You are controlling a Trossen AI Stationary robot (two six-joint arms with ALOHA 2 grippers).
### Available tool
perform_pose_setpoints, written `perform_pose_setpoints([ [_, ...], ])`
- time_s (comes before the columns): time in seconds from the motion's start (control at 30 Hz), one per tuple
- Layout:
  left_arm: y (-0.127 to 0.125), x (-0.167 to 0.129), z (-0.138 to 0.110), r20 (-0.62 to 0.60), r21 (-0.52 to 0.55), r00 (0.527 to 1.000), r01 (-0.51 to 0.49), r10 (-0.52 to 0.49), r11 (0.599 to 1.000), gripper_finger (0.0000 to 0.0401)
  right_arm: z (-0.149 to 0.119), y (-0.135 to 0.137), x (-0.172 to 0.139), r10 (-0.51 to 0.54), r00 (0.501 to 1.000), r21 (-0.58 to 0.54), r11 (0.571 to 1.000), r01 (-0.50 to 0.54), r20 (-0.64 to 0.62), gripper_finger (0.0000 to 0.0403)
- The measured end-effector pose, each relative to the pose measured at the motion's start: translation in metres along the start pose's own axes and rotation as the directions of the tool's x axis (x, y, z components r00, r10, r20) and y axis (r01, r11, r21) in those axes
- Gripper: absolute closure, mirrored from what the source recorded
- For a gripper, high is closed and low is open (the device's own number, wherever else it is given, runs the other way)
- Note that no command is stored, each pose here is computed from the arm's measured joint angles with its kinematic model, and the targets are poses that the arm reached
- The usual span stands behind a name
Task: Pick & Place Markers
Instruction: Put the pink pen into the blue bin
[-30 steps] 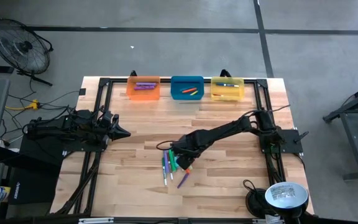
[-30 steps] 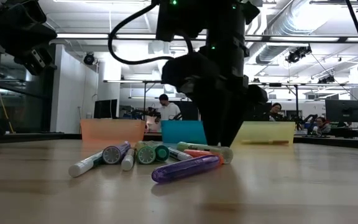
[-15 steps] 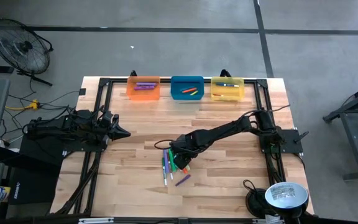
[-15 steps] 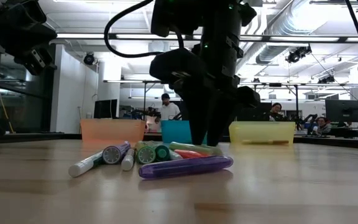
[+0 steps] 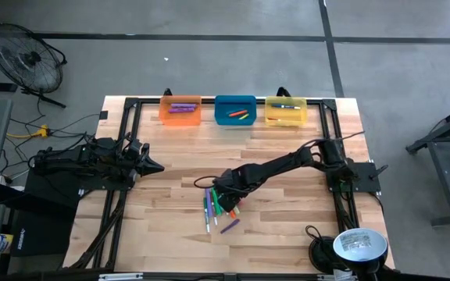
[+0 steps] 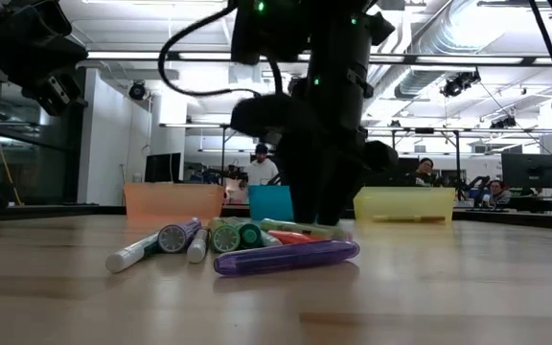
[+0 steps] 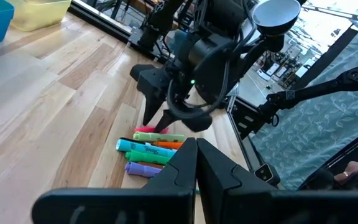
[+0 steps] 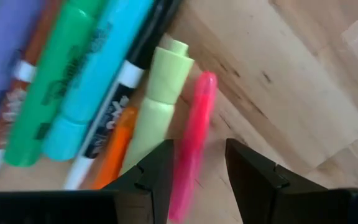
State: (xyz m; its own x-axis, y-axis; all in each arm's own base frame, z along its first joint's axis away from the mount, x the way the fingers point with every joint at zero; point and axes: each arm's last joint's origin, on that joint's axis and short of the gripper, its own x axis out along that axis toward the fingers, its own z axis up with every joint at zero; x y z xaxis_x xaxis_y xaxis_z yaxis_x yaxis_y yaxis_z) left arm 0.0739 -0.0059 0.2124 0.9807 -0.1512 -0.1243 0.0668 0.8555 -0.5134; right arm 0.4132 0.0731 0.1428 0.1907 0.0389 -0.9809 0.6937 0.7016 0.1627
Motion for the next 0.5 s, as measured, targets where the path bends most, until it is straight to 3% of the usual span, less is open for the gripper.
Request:
perform_pose_setpoints([
  [0.27, 0.0, 0.0, 0.0, 0.0, 0.0, 1.0, 0.0, 0.0, 1.0, 0.04, -0.003, -0.002, 0.009, -0.04, 0.998, -0.006, 0.999, 0.039, -0.04, 0.0269],
  [0.5, 0.0, 0.0, 0.0, 0.0, 0.0, 1.0, 0.0, 0.0, 1.0, 0.04, 0.003, -0.014, 0.009, -0.088, 0.992, -0.111, 0.991, 0.078, -0.095, 0.0269],
])
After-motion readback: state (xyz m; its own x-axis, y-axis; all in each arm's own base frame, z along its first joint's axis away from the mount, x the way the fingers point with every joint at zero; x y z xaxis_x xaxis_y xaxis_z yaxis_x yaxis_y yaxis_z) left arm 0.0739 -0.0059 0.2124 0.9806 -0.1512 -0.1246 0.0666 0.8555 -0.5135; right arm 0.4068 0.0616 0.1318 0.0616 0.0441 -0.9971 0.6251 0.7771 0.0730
